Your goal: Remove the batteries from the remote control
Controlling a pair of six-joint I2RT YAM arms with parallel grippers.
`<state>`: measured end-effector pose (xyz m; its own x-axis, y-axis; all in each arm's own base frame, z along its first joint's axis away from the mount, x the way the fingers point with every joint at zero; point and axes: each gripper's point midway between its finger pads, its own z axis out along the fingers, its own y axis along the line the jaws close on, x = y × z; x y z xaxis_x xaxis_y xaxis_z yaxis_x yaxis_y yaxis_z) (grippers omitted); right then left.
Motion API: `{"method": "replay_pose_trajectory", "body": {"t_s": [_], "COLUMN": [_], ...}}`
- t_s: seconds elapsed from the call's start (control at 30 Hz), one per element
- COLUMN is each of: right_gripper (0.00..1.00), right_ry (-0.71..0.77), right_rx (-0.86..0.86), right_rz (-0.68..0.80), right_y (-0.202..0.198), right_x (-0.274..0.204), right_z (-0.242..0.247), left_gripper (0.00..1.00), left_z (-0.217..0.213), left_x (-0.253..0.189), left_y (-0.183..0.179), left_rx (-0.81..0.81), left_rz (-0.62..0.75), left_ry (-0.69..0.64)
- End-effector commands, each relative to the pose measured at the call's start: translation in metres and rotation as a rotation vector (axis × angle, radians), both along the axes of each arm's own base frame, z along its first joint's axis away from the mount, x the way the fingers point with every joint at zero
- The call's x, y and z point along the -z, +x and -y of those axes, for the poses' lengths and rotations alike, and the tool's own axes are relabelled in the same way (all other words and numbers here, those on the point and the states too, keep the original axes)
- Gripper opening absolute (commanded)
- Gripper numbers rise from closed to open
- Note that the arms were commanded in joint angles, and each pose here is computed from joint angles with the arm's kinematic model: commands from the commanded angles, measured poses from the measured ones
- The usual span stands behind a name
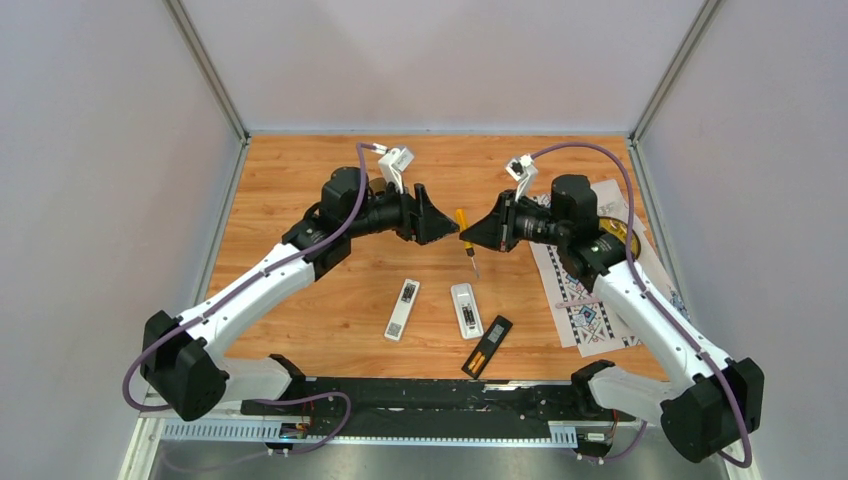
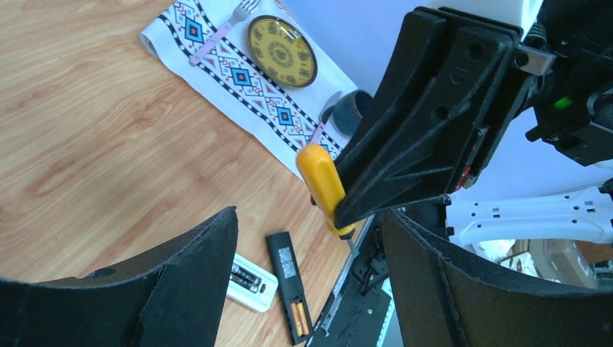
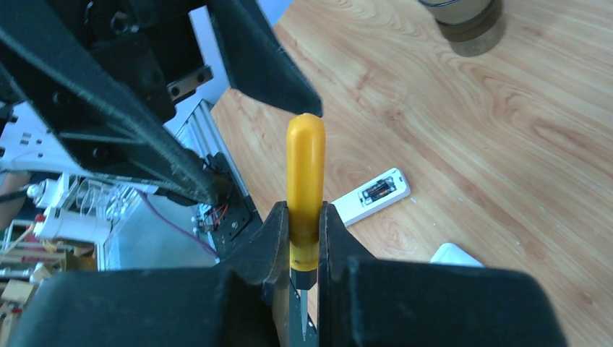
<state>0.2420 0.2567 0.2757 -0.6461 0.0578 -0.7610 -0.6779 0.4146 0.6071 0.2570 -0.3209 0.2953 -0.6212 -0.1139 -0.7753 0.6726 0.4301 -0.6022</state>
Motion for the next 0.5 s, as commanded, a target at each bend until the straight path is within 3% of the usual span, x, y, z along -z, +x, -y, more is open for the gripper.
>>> {"method": "replay_pose_trajectory", "body": {"t_s": [0.0,0.3,0.47], "right_gripper": [0.00,0.00,0.00], "right_ry": [0.007,0.210,0.266], "right_rx": [0.174,0.244,0.188], "right_rz": [-0.008,0.022,0.044], "right_y": [0.021,0.023,0.013], "right_x": [-0.014,-0.066,-0.085], "right_z": [0.011,0.011,0.007], "left_gripper": [0.80,0.80,0.65], "left_z": [0.003,0.036,0.055], "left_x": [-0.029,-0.015,-0.021], "left_y": [-0.007,-0.034,-0.045], "left_rx": [0.007,0.099,0.173], "left_rz": [0.066,0.055,0.069], "left_ry": [-0.059,-0.041,-0.086]}}
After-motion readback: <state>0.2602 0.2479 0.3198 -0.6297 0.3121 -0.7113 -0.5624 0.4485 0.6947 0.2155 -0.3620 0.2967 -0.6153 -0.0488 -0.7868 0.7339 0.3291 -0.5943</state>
